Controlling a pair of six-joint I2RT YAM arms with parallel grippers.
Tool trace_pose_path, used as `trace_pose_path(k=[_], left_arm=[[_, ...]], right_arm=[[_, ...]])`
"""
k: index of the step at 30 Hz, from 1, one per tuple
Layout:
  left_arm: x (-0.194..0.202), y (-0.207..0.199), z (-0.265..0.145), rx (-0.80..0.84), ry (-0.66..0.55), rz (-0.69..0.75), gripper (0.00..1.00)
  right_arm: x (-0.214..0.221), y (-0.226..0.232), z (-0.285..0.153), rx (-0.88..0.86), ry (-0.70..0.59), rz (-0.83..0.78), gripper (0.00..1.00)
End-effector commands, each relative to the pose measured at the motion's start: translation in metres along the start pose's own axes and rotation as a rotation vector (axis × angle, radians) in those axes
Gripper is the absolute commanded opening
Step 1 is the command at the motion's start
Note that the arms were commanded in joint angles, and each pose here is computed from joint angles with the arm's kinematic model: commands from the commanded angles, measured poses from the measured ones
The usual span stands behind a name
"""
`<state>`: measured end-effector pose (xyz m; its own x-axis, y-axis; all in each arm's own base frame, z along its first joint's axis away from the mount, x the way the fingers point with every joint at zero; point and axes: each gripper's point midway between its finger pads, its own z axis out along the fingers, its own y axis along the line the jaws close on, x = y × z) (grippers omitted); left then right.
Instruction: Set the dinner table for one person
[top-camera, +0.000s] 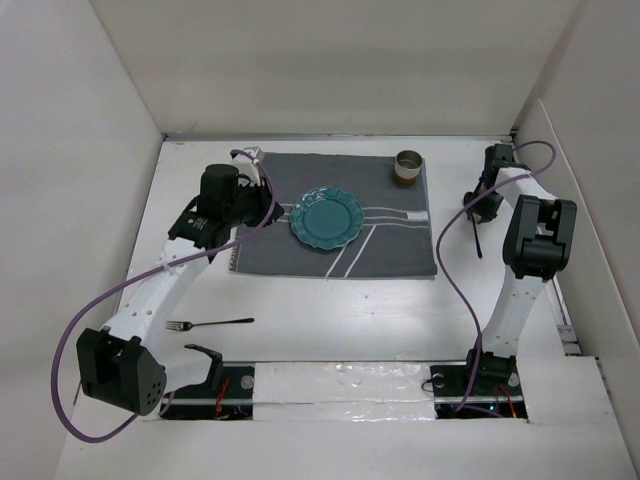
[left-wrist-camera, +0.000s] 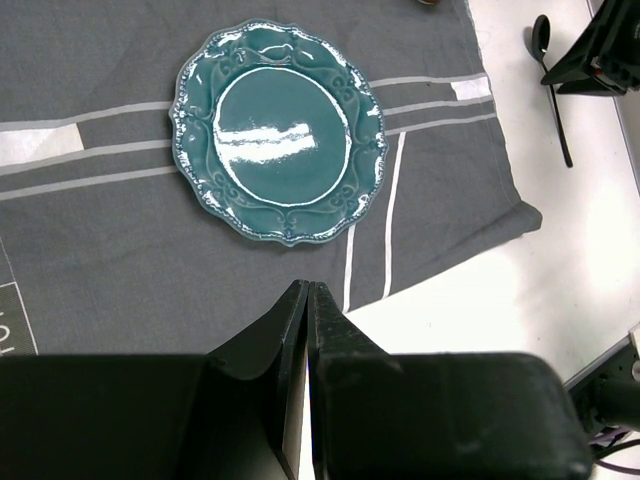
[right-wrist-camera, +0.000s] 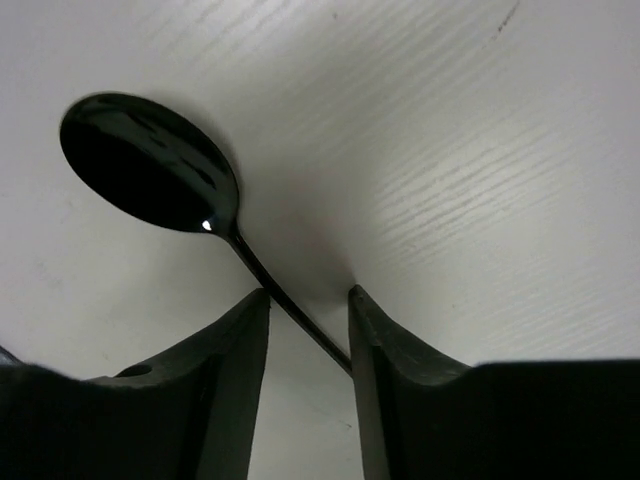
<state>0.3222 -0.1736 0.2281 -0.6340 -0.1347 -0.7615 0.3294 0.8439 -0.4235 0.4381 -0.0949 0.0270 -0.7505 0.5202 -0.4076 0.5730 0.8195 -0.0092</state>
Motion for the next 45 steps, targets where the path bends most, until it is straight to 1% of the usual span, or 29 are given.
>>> trace_pose_path(k=[1, 4, 5, 6, 7, 9, 10, 11, 13, 14, 16, 17, 19, 20, 21, 23, 24, 27, 28, 30, 31, 33, 34, 37, 38, 40, 41, 42, 45], left_arm=[[-0.008, -0.012, -0.004, 0.05, -0.045, 0.006, 0.0], [-0.006, -0.008, -0.001, 0.039, -0.046, -0.003, 0.0], [-0.005, -0.007, -0.001, 0.033, -0.048, -0.008, 0.0], [-0.004, -0.007, -0.001, 0.033, -0.047, -0.008, 0.0], [-0.003, -0.006, 0.0, 0.03, -0.047, -0.014, 0.0], [-0.001, -0.005, 0.0, 0.03, -0.047, -0.017, 0.0], [-0.001, -0.005, 0.0, 0.029, -0.045, -0.022, 0.0], [0.003, -0.004, 0.0, 0.027, -0.04, -0.023, 0.0], [0.006, -0.003, 0.001, 0.027, -0.032, -0.027, 0.0], [0.009, -0.001, 0.002, 0.024, -0.027, -0.03, 0.01], [0.009, 0.0, 0.003, 0.015, -0.029, -0.038, 0.01], [0.008, 0.0, 0.003, 0.012, -0.026, -0.051, 0.03], [0.006, -0.003, 0.004, 0.024, -0.029, -0.064, 0.11], [0.004, -0.004, 0.005, 0.028, -0.031, -0.07, 0.16], [0.004, -0.005, 0.005, 0.029, -0.032, -0.085, 0.19], [0.005, -0.003, 0.007, 0.02, -0.03, -0.106, 0.22], [0.004, -0.003, 0.007, 0.009, -0.034, -0.136, 0.24], [0.006, 0.016, 0.006, -0.109, -0.059, -0.244, 0.25], [0.006, 0.026, 0.004, -0.17, -0.075, -0.271, 0.25], [0.007, 0.032, 0.001, -0.212, -0.091, -0.313, 0.25], [0.007, 0.039, -0.006, -0.263, -0.115, -0.357, 0.23], [0.008, 0.042, -0.008, -0.278, -0.121, -0.365, 0.23], [0.009, 0.041, -0.012, -0.274, -0.128, -0.373, 0.23], [0.015, 0.039, -0.02, -0.272, -0.13, -0.394, 0.23], [0.015, 0.045, -0.023, -0.301, -0.146, -0.402, 0.23], [0.024, 0.049, -0.03, -0.323, -0.139, -0.416, 0.23], [0.028, 0.052, -0.032, -0.347, -0.141, -0.44, 0.22], [0.035, 0.063, -0.038, -0.412, -0.135, -0.456, 0.22], [0.05, 0.08, -0.051, -0.532, -0.13, -0.518, 0.21]], right_arm=[[0.002, -0.002, 0.0, 0.022, 0.054, -0.063, 0.37], [0.006, 0.0, 0.003, 0.011, 0.102, -0.102, 0.33], [0.008, 0.001, 0.003, 0.008, 0.113, -0.105, 0.21], [0.012, -0.001, 0.005, 0.012, 0.121, -0.106, 0.21], [0.013, 0.001, 0.002, -0.004, 0.118, -0.105, 0.11], [0.023, -0.002, 0.002, -0.003, 0.128, -0.087, 0.0], [0.019, -0.002, 0.0, -0.001, 0.098, -0.072, 0.0], [0.011, -0.002, -0.013, -0.013, 0.052, -0.057, 0.0], [0.01, 0.0, -0.025, -0.021, 0.006, -0.032, 0.0], [-0.002, 0.002, -0.046, -0.037, -0.055, -0.023, 0.0], [-0.011, 0.004, -0.066, -0.018, -0.129, -0.03, 0.0], [-0.011, 0.018, -0.08, -0.039, -0.159, -0.059, 0.0], [-0.017, 0.036, -0.116, -0.101, -0.234, -0.084, 0.0], [-0.009, 0.057, -0.131, -0.148, -0.252, -0.126, 0.0], [-0.008, 0.069, -0.151, -0.198, -0.282, -0.146, 0.0], [0.006, 0.094, -0.167, -0.262, -0.284, -0.195, 0.0], [0.023, 0.117, -0.176, -0.308, -0.276, -0.243, 0.0], [0.06, 0.161, -0.183, -0.384, -0.226, -0.332, 0.0], [0.068, 0.171, -0.172, -0.373, -0.213, -0.352, 0.0], [0.085, 0.189, -0.166, -0.398, -0.18, -0.379, 0.0], [0.1, 0.208, -0.151, -0.402, -0.15, -0.416, 0.0], [0.097, 0.214, -0.148, -0.407, -0.155, -0.413, 0.0], [0.107, 0.221, -0.137, -0.405, -0.122, -0.432, 0.0], [0.101, 0.233, -0.129, -0.408, -0.124, -0.439, 0.0], [0.103, 0.236, -0.12, -0.4, -0.113, -0.446, 0.0], [0.097, 0.244, -0.119, -0.4, -0.121, -0.456, 0.0], [0.101, 0.245, -0.108, -0.385, -0.102, -0.467, 0.0], [0.101, 0.247, -0.105, -0.383, -0.097, -0.474, 0.0], [0.108, 0.253, -0.093, -0.384, -0.064, -0.479, 0.0]])
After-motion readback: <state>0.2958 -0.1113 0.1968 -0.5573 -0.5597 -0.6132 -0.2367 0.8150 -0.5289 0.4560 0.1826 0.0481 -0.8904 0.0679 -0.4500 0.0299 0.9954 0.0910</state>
